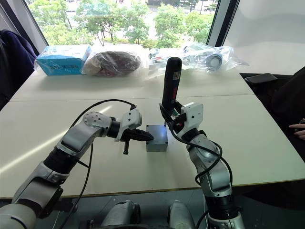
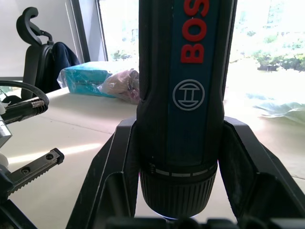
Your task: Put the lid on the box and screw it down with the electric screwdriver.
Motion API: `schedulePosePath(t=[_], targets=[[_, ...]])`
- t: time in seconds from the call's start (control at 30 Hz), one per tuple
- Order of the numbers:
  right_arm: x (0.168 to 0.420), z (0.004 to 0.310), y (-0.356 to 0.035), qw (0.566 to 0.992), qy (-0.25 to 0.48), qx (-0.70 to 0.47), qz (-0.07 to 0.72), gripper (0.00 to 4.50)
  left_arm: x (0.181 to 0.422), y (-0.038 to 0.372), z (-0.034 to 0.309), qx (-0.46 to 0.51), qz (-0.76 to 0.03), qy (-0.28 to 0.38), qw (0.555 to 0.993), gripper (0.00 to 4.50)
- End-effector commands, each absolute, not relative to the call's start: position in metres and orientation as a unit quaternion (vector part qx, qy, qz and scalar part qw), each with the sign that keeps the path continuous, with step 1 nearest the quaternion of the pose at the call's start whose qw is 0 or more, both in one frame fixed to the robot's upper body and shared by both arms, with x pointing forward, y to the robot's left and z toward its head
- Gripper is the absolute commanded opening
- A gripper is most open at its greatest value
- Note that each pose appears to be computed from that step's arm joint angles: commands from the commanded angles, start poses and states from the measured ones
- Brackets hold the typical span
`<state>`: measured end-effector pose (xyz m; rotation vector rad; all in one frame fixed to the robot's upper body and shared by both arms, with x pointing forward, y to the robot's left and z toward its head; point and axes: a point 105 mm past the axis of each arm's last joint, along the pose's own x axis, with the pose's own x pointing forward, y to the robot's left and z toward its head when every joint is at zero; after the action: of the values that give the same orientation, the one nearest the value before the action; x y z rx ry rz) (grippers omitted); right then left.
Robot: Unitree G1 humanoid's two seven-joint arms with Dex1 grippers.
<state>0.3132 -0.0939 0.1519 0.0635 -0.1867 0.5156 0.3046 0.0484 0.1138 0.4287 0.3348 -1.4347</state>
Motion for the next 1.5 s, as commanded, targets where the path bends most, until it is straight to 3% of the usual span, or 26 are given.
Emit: schedulePosePath(t=[0.03,0.33,0.53,0.77,0.97,1.07,1.3,1.5], targets=[[0.305,0.050,-0.107,0.965,0.114,0.023,0.234,1.75,0.302,0.051,0.100,0.199,-0.645,0.177,0.716,0.00],[0.310,0.083,-0.111,0.971,0.054,0.016,0.233,1.75,0.301,0.049,0.098,0.197,-0.647,0.178,0.714,0.00],[0.310,0.177,-0.115,0.962,-0.098,0.012,0.254,1.75,0.302,0.046,0.095,0.192,-0.647,0.177,0.716,0.00],[0.305,0.256,-0.140,0.957,-0.164,0.011,0.241,1.75,0.304,0.045,0.097,0.185,-0.651,0.170,0.717,0.00],[0.310,0.267,-0.163,0.964,-0.046,0.089,0.245,1.75,0.314,0.045,0.104,0.165,-0.643,0.162,0.730,0.00],[0.318,0.270,-0.193,0.973,0.017,0.102,0.206,1.75,0.321,0.046,0.120,0.127,-0.641,0.142,0.744,0.00],[0.322,0.224,-0.246,0.954,0.237,0.123,0.137,1.75,0.313,0.054,0.158,0.110,-0.671,0.110,0.725,0.00],[0.321,0.189,-0.263,0.914,0.359,0.148,0.120,1.75,0.290,0.061,0.176,0.143,-0.704,0.100,0.689,0.00]])
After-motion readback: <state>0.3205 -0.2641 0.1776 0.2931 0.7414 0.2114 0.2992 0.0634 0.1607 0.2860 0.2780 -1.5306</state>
